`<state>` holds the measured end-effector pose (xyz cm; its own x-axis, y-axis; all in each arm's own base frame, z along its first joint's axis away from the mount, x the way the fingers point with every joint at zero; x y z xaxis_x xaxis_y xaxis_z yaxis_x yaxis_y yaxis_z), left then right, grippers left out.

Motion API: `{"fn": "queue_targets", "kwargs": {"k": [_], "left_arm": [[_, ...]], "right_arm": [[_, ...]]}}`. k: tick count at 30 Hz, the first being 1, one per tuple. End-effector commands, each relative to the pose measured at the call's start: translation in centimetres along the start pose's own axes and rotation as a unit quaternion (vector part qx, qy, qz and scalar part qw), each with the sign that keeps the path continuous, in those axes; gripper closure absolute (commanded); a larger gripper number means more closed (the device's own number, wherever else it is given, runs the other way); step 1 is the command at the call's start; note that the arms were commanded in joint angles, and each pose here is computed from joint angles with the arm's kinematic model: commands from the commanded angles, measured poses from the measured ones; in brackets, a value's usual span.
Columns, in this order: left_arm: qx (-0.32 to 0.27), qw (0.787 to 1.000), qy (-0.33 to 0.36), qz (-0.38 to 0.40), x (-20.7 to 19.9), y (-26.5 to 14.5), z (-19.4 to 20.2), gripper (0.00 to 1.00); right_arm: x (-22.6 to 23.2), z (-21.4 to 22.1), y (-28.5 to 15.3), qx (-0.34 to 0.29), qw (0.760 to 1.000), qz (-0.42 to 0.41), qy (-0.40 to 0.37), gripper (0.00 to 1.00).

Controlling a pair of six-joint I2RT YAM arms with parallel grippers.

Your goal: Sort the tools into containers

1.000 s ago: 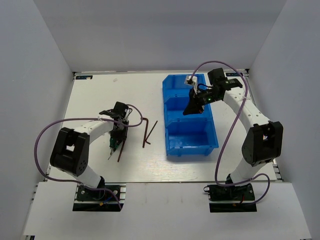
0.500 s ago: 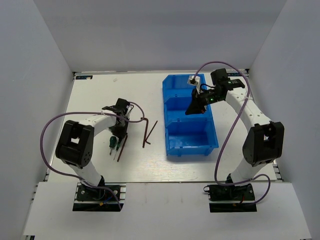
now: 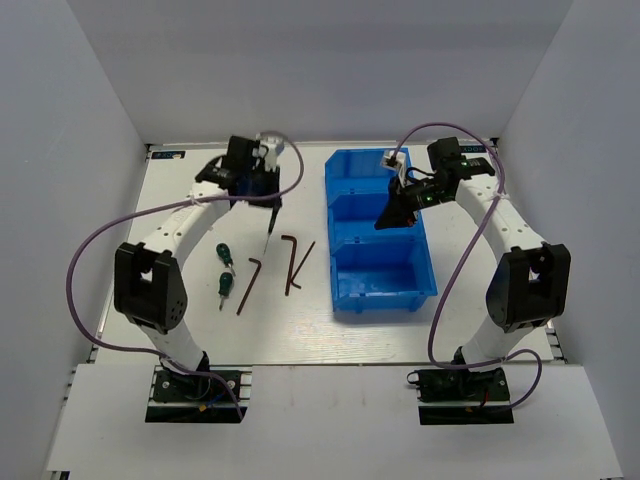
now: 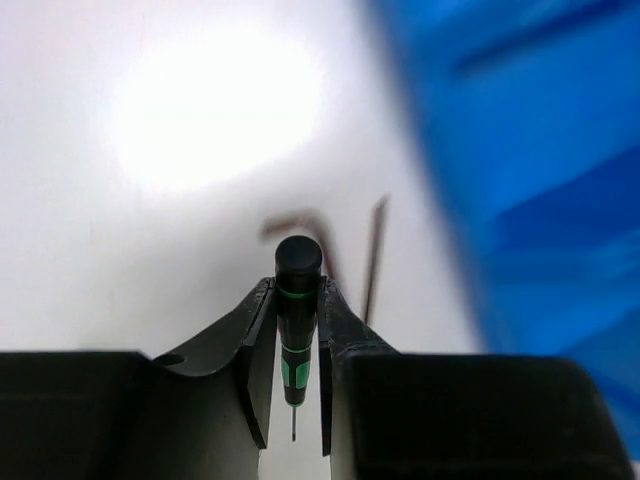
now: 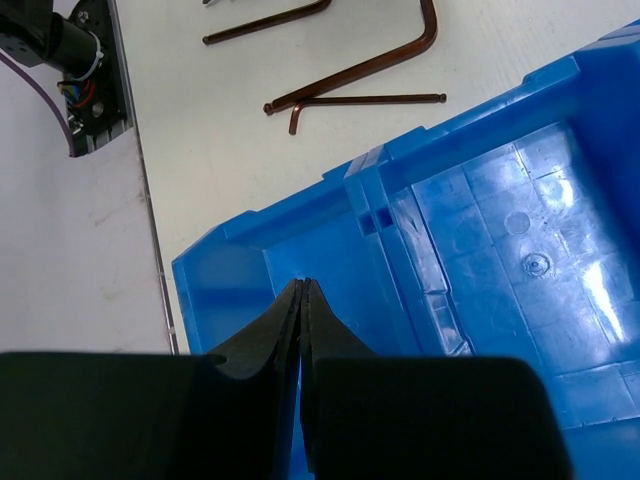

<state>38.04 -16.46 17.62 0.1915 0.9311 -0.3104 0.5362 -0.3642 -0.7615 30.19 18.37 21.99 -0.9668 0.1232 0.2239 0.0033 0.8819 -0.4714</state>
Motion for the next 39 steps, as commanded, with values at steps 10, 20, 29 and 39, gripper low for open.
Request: {"fn": "queue_targets", "kwargs": {"k": [10, 20, 29, 39], "left_arm": [[-0.337, 0.874, 0.105, 0.333, -14.4, -1.0, -17.9, 1.00], [-0.383, 0.868, 0.054, 0.310, -17.0, 5.9, -22.3, 1.00], [-0.278, 0.895, 0.062, 0.342, -18.5, 10.3, -17.9, 0.58], [-0.270, 0.906, 0.096, 0.310, -17.5, 7.4, -16.6, 0.45]], "right_arm": [[0.1, -1.1, -2.8, -0.002, 0.997, 0.062, -0.041, 0.96], [1.2, 1.2, -3.7, 0.000, 0.996, 0.077, -0.034, 0.97], [-0.7, 1.0, -3.9, 0.003, 0.996, 0.088, -0.029, 0.21], [-4.9, -2.8, -3.9, -0.020, 0.994, 0.101, 0.022, 0.09]]}}
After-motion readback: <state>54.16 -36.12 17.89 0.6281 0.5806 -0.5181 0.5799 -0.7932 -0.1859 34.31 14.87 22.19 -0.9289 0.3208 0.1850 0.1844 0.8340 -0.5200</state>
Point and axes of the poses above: each gripper's point midway between its finger pads, its own y axis out along the fingers, its own x axis along the line the jaws close on, z = x × y, the point moved 3 cm from there along -y, back along the fingers, and after that the axes turned 12 degrees about -y, right-handed, at the moved point
